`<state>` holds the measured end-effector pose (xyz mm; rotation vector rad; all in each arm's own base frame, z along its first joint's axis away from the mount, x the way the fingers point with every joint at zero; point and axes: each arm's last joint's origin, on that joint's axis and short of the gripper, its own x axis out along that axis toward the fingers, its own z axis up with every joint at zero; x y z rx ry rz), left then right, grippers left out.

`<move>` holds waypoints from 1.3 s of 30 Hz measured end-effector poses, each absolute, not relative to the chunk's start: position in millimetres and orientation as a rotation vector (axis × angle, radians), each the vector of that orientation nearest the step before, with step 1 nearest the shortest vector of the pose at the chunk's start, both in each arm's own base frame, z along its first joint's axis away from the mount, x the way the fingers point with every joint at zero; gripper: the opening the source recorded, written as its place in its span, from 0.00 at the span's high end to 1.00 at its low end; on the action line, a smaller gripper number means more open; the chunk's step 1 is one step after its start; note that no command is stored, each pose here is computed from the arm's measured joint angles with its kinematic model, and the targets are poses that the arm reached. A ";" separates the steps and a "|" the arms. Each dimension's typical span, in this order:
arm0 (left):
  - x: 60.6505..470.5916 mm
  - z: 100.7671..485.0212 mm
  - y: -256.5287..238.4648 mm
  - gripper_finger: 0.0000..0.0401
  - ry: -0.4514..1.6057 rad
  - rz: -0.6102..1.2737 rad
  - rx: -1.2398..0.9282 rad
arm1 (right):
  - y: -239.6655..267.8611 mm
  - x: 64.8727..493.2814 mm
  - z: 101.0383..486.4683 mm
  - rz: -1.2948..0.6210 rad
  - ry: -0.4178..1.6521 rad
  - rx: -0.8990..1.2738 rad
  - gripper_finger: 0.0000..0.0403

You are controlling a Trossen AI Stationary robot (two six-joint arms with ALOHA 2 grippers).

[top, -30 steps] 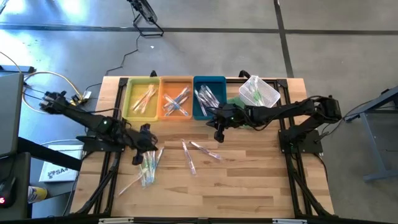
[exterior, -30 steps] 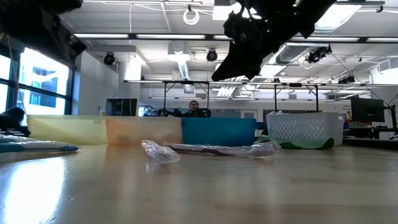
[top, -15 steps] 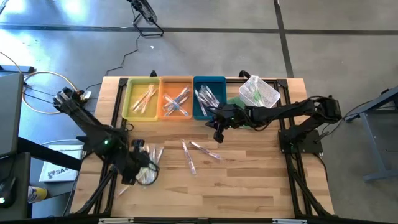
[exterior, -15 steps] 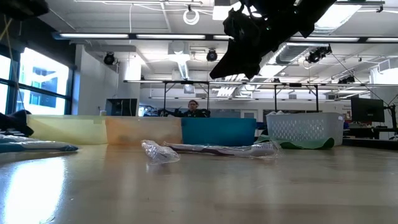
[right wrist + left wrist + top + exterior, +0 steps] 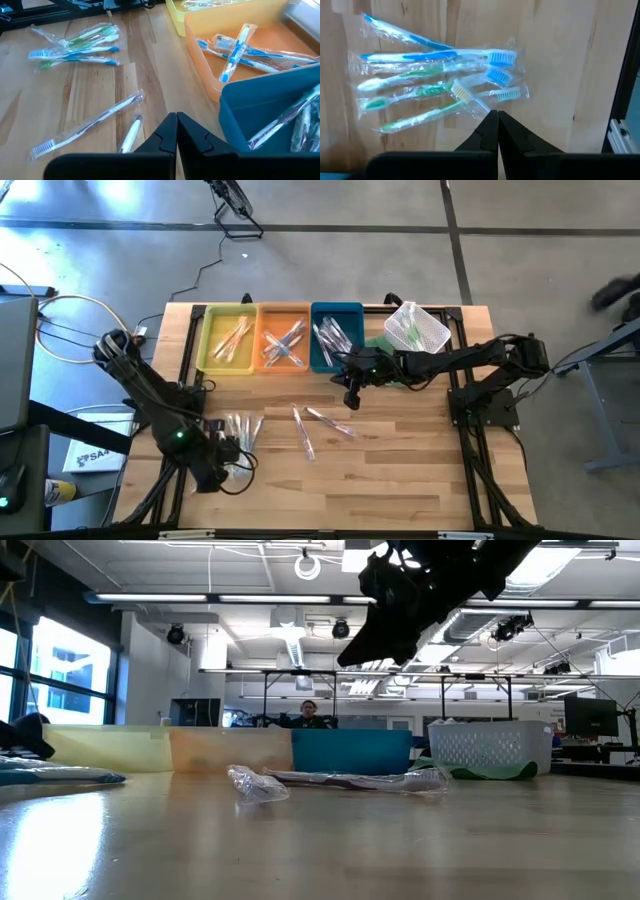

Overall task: Pick & Place Toothbrushes
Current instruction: Put the yellow toothbrush into the yellow bin

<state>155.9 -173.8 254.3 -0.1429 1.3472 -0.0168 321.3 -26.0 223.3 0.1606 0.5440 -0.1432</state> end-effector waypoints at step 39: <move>128.6 176.6 -184.3 0.68 1.540 0.077 -0.434 | -25.9 321.1 222.6 -0.128 0.553 0.116 1.00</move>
